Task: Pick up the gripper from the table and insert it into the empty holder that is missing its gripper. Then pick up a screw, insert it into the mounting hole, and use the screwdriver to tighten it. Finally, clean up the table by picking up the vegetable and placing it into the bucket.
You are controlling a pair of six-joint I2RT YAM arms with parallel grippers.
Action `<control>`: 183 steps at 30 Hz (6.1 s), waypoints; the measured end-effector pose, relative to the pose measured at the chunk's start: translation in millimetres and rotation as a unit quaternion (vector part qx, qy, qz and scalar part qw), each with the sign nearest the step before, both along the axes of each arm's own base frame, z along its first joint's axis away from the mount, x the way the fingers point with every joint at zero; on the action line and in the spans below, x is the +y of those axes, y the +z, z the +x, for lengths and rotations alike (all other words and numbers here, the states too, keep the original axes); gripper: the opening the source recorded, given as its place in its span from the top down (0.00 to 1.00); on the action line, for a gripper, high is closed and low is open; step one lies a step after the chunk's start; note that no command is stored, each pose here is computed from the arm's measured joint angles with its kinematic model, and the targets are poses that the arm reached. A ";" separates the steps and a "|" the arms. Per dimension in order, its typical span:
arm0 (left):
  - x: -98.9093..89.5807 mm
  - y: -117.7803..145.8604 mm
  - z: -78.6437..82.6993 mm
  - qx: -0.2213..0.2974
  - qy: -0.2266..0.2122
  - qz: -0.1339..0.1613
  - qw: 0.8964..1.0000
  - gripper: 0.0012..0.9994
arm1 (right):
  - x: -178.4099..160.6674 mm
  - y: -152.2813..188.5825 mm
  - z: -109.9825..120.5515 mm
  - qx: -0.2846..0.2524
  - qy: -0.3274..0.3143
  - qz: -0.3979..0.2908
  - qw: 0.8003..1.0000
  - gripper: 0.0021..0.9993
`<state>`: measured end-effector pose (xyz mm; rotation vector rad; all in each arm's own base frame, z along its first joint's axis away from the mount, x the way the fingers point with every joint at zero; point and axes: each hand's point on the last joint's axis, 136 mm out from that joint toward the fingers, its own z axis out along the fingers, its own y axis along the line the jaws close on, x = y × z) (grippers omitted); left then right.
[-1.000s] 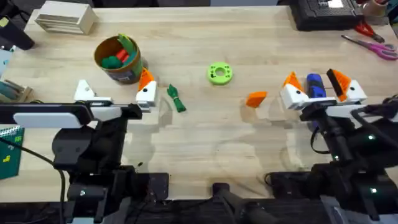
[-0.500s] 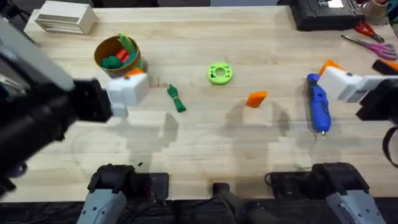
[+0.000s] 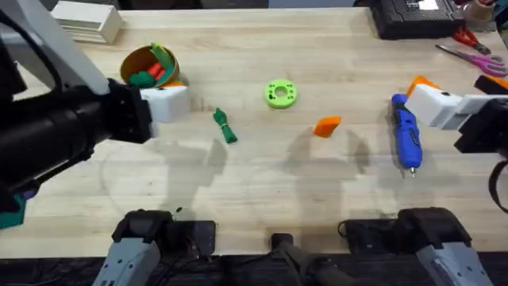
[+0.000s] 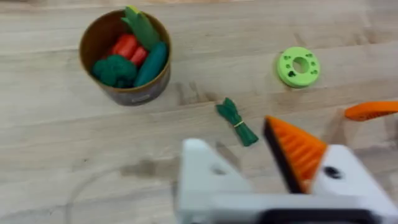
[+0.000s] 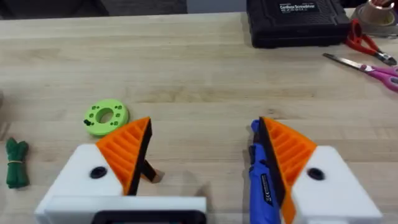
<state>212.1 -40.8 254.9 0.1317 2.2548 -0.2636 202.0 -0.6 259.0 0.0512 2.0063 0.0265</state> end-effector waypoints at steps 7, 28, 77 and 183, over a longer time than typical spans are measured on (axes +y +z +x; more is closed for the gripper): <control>-11.9 18.5 9.8 -0.044 -0.030 -0.019 0.998 0.01 | 0.0 0.0 0.0 0.000 0.000 0.000 1.000 0.01; -69.2 27.5 19.5 -0.273 -0.148 -0.078 0.947 0.01 | 0.0 0.0 0.0 0.000 0.000 0.000 1.000 0.01; -91.8 -92.2 -10.7 -0.296 -0.219 -0.098 0.925 0.01 | 0.0 0.0 0.0 0.000 -0.001 0.001 1.000 0.01; -113.4 -91.3 -33.5 -0.286 -0.301 -0.130 0.901 0.01 | 194.6 -49.2 47.8 0.176 0.419 0.115 0.883 0.98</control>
